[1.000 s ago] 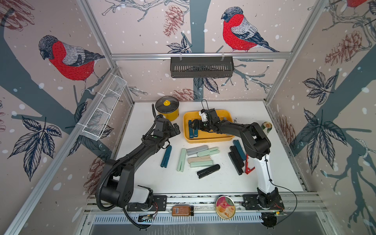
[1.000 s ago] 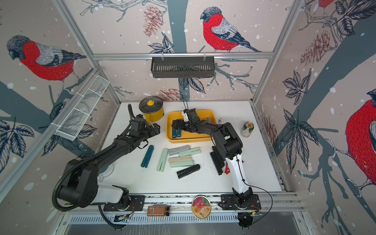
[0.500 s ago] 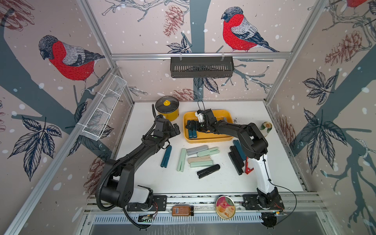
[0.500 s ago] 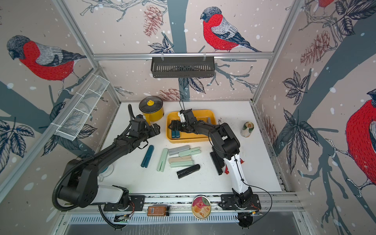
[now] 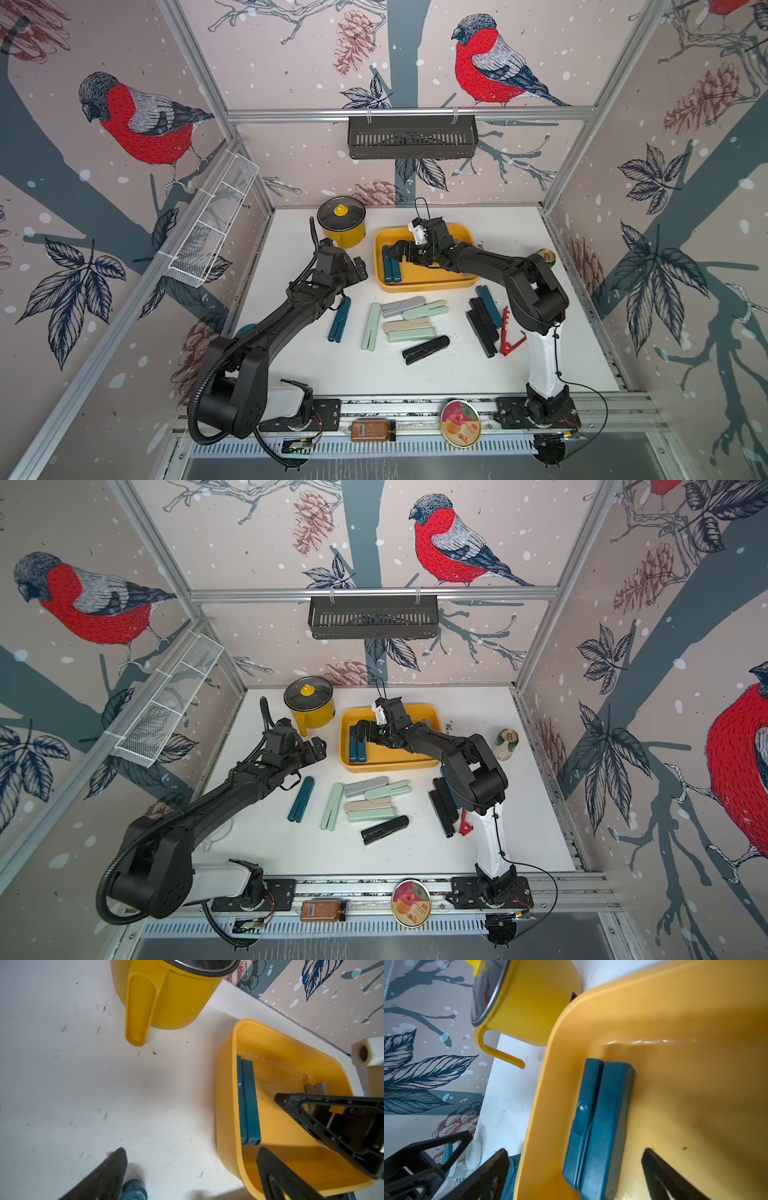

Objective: Put the pruning pliers into the storage box
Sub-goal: Place the pruning pliers in the storage box, then pick up the pruning pliers from the center of the board.

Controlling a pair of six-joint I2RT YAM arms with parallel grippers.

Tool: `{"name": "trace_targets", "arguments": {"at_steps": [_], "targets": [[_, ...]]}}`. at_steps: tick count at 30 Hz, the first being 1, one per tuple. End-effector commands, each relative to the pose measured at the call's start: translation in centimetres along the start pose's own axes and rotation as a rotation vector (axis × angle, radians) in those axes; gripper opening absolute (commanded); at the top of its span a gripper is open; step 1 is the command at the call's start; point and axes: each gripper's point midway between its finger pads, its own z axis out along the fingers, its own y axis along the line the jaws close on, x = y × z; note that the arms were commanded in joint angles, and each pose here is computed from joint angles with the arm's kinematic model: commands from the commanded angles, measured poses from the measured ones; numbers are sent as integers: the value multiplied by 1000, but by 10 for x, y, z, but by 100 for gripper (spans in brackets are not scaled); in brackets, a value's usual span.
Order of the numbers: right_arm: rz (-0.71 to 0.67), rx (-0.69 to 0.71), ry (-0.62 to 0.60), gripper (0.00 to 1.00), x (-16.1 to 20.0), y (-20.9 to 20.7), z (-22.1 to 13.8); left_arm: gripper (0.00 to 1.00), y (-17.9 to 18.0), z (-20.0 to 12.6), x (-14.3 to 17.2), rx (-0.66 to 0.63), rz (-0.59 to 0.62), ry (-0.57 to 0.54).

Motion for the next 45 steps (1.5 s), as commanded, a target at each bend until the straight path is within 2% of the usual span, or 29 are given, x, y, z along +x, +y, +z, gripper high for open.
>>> {"name": "trace_targets", "arguments": {"at_steps": [1,8,14,22,30,36,41,45], "targets": [[-68,16,-50,100,-10,3,-17,97,-5,-6,0,-7,7,-32],[-117,30,-128,100,-15,-3,-57,98,-44,-19,20,83,130,-31],[-155,90,-214,100,-25,-13,-98,97,-93,-32,49,191,358,8],[-130,167,-298,100,-28,-43,-145,89,-140,-43,114,394,715,186],[-104,213,-348,100,-30,-61,-175,74,-160,-48,175,472,1016,363],[-87,250,-383,100,-31,-73,-194,63,-154,-46,212,522,1100,517],[-66,267,-400,100,-30,-83,-206,58,-155,-43,222,509,1163,560],[-54,272,-402,100,-27,-88,-210,50,-151,-43,234,503,1202,603]]}}
